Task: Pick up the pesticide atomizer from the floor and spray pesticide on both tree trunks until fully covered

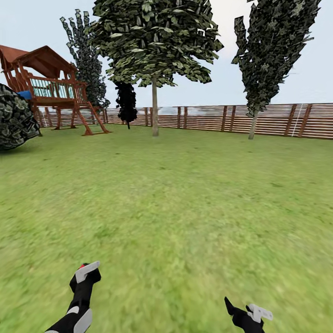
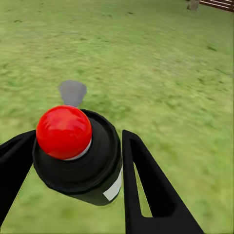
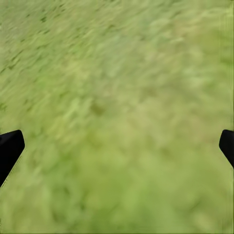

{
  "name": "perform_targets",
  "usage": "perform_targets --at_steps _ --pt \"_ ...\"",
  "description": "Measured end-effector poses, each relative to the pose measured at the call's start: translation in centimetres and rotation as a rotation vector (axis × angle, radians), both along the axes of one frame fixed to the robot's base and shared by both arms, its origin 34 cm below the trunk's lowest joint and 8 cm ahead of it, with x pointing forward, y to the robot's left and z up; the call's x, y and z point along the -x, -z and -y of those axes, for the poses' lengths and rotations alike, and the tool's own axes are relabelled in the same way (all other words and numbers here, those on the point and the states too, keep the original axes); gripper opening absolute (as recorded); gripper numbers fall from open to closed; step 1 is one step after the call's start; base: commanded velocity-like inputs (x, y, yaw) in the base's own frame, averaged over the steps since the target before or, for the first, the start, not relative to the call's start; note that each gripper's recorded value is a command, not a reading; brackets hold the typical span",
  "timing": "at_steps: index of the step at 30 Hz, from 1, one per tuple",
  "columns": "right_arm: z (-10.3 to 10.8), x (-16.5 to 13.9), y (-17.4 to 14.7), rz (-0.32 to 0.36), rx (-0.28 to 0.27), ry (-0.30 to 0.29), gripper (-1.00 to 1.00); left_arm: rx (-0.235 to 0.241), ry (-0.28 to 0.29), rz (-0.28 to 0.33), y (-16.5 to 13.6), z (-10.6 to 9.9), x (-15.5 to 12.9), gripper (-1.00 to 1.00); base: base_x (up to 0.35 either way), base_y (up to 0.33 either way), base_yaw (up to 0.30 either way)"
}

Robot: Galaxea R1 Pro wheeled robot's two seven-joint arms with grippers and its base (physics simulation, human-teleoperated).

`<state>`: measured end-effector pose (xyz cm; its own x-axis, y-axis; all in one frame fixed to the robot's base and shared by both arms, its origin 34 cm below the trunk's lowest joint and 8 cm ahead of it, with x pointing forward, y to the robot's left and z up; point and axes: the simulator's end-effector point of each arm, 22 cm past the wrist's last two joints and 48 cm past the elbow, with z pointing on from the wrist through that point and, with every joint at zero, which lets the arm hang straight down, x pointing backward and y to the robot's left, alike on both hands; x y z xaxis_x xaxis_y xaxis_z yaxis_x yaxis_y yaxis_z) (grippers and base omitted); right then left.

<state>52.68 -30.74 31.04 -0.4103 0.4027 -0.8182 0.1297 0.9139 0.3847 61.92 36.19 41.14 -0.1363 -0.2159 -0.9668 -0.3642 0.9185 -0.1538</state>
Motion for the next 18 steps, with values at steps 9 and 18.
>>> perform_targets --at_steps 9,18 --pt "0.0 0.01 0.02 -0.001 -0.001 0.0 1.0 0.0 0.0 -0.002 0.06 0.0 0.05 -1.0 0.329 0.0 0.208" --pt "0.03 0.06 0.1 -0.006 -0.004 -0.001 1.0 -0.001 0.001 -0.003 0.1 0.03 0.08 -1.0 0.329 0.0 0.01"
